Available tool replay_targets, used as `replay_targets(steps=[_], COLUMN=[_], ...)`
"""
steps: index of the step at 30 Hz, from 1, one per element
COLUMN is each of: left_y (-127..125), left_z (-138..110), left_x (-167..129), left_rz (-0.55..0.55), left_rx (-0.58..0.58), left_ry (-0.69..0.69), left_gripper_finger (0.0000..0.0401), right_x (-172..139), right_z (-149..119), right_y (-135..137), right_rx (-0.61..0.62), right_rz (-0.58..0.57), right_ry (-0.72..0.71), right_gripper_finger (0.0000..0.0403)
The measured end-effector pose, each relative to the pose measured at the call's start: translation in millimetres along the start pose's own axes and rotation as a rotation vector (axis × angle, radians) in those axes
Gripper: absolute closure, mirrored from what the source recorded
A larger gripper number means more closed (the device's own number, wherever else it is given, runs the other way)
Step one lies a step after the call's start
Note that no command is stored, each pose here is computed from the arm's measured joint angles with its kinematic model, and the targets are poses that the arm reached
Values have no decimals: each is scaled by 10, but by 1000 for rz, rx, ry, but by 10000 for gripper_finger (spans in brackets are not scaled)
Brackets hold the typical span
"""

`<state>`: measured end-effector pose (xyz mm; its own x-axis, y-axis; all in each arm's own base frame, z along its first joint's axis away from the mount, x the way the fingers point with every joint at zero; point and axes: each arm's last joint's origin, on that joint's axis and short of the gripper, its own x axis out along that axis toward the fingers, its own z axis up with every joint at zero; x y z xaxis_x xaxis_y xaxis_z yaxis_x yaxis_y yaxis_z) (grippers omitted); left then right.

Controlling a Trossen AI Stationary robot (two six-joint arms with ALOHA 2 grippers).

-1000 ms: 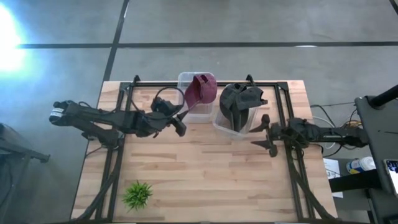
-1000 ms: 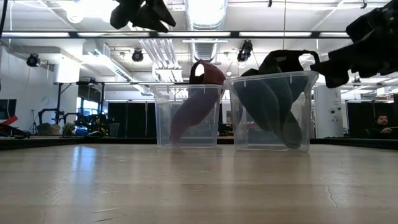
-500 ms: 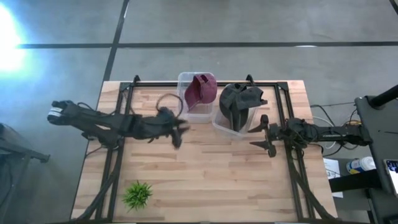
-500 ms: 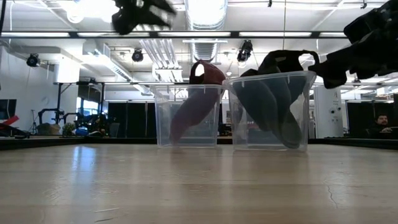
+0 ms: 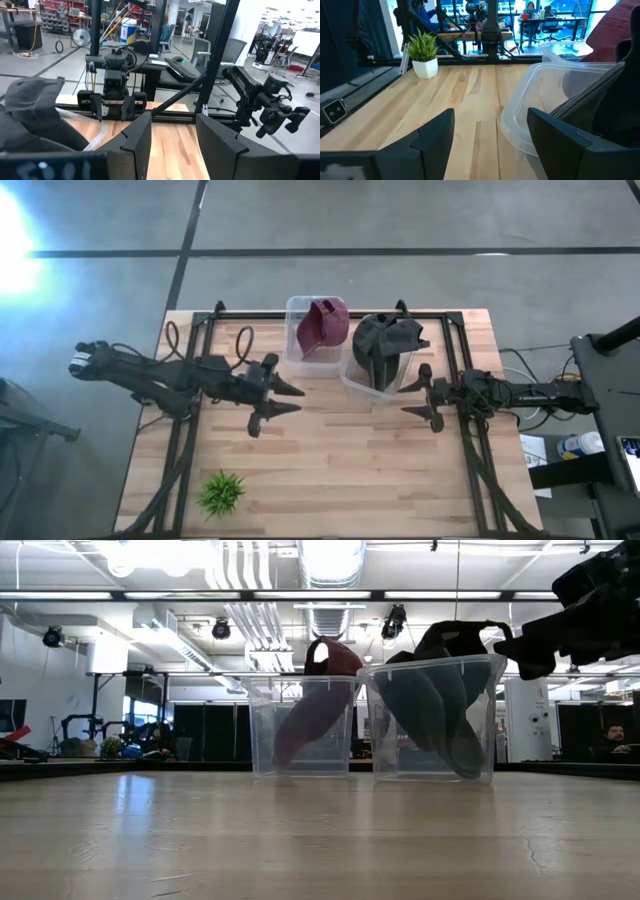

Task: Pick & Place hat
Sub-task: Return to Home Position

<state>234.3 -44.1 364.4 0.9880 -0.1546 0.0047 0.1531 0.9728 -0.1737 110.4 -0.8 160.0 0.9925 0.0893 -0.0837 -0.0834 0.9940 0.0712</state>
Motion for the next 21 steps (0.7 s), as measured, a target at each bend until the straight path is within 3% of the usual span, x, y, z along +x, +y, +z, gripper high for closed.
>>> replay_targets(steps=[5, 10, 14, 21], left_y=[12, 96, 268, 599], left_z=[-47, -250, -431, -931], left_x=[-58, -149, -375, -860], left_rz=[18, 99, 271, 370], left_rx=[-13, 173, 134, 74], left_ry=[72, 100, -84, -267], left_gripper_finger=[253, 253, 253, 253], right_x=[0, 0, 2, 1], right_z=[2, 4, 2, 3], right_y=[0, 0, 0, 0], right_rx=[-1, -1, -1, -1], right_rz=[0, 0, 0, 0], right_ry=[-1, -3, -1, -1], right_gripper_finger=[152, 157, 160, 158])
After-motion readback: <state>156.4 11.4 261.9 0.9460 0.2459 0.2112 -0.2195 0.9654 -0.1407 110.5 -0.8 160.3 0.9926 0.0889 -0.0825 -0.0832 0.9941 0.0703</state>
